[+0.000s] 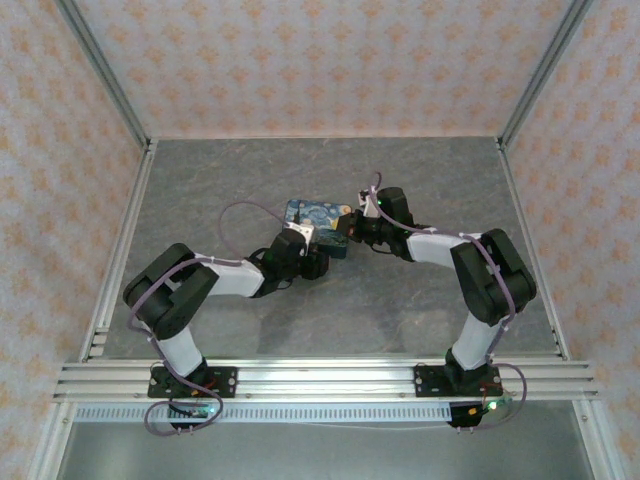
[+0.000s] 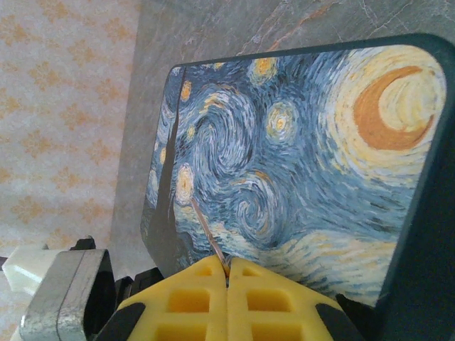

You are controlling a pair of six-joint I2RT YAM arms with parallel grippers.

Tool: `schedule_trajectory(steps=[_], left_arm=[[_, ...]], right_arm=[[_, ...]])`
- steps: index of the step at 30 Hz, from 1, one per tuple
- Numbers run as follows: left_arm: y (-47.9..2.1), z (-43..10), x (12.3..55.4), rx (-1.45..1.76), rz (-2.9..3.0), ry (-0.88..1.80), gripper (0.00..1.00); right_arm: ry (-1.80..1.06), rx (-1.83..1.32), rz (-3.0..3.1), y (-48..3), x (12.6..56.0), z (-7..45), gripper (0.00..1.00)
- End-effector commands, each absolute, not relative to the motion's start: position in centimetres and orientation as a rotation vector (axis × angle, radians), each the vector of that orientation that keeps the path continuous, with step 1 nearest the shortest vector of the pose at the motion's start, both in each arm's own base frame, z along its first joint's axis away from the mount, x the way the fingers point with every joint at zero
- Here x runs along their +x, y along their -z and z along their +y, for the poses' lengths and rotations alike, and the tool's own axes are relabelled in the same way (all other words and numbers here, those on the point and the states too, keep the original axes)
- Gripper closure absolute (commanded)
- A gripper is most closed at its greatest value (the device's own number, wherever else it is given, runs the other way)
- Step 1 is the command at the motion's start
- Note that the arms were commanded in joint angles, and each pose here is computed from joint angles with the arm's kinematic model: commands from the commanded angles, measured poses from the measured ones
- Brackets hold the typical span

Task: Unlock the padlock with the key

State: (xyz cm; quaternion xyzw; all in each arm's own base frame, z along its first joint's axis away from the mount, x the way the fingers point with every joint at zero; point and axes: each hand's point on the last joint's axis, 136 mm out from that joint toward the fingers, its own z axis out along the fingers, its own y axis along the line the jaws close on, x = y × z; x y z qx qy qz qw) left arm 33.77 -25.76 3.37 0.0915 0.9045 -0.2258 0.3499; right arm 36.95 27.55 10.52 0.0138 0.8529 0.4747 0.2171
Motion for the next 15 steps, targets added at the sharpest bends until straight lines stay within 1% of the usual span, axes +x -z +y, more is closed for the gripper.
schedule_trajectory(steps=[1, 15], left_arm=[[-4.64, -26.40, 35.06, 0.195, 2.290, 0.578, 0.43], [-4.86, -26.75, 35.89, -0.011, 2.285, 0.608, 0.50]], right_arm=[[-1.242, 0.084, 2.510, -7.01, 35.29, 26.79, 1.00], [-1.241, 0.086, 2.511, -6.95, 35.25, 26.78, 1.00]])
